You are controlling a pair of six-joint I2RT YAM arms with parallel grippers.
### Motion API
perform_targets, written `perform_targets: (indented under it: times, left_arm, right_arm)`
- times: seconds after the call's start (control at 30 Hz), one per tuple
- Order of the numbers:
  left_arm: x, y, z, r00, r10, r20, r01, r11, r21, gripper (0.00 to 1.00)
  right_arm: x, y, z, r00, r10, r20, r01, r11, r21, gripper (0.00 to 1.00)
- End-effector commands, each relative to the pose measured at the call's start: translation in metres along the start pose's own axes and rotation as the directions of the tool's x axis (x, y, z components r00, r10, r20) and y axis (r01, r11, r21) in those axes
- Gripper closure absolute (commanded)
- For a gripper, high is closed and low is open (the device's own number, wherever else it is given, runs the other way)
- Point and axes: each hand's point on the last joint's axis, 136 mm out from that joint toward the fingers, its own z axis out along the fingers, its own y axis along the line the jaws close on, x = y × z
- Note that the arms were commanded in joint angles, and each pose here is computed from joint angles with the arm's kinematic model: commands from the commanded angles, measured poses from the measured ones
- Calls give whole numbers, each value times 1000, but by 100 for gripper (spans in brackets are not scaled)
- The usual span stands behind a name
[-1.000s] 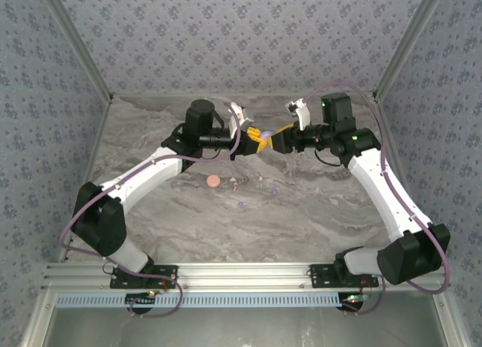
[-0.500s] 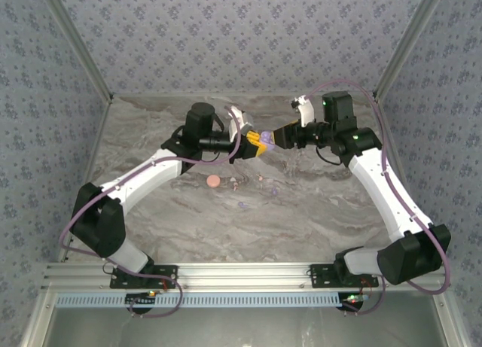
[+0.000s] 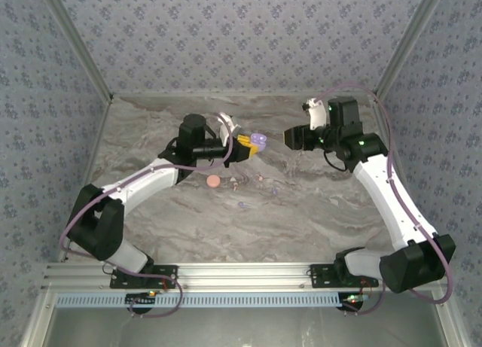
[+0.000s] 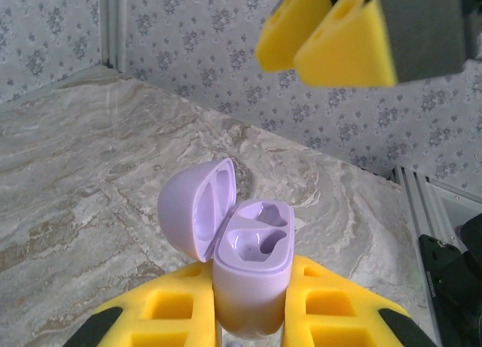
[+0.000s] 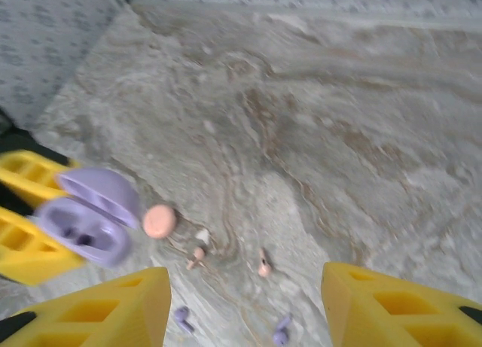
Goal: Insert the wireless bluetooth earbuds into the charging case
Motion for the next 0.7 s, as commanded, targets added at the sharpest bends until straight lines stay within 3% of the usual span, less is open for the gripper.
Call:
perform_targets:
  times: [0.0, 0.33, 0.67]
  left_arm:
    - [-29, -12, -17, 994, 49, 101, -46, 998, -30, 87]
    - [-4, -21, -39, 995, 5, 102, 5, 995, -97, 87]
    - [12, -33, -46, 997, -2, 78, 11, 993, -114, 87]
  right_arm:
    - [52, -26, 13, 983, 126, -137, -113, 989, 97, 42]
    - [151, -31, 57, 896, 229, -379, -214, 973, 82, 50]
    - [186, -11, 95, 846, 230, -482, -245, 969, 32, 61]
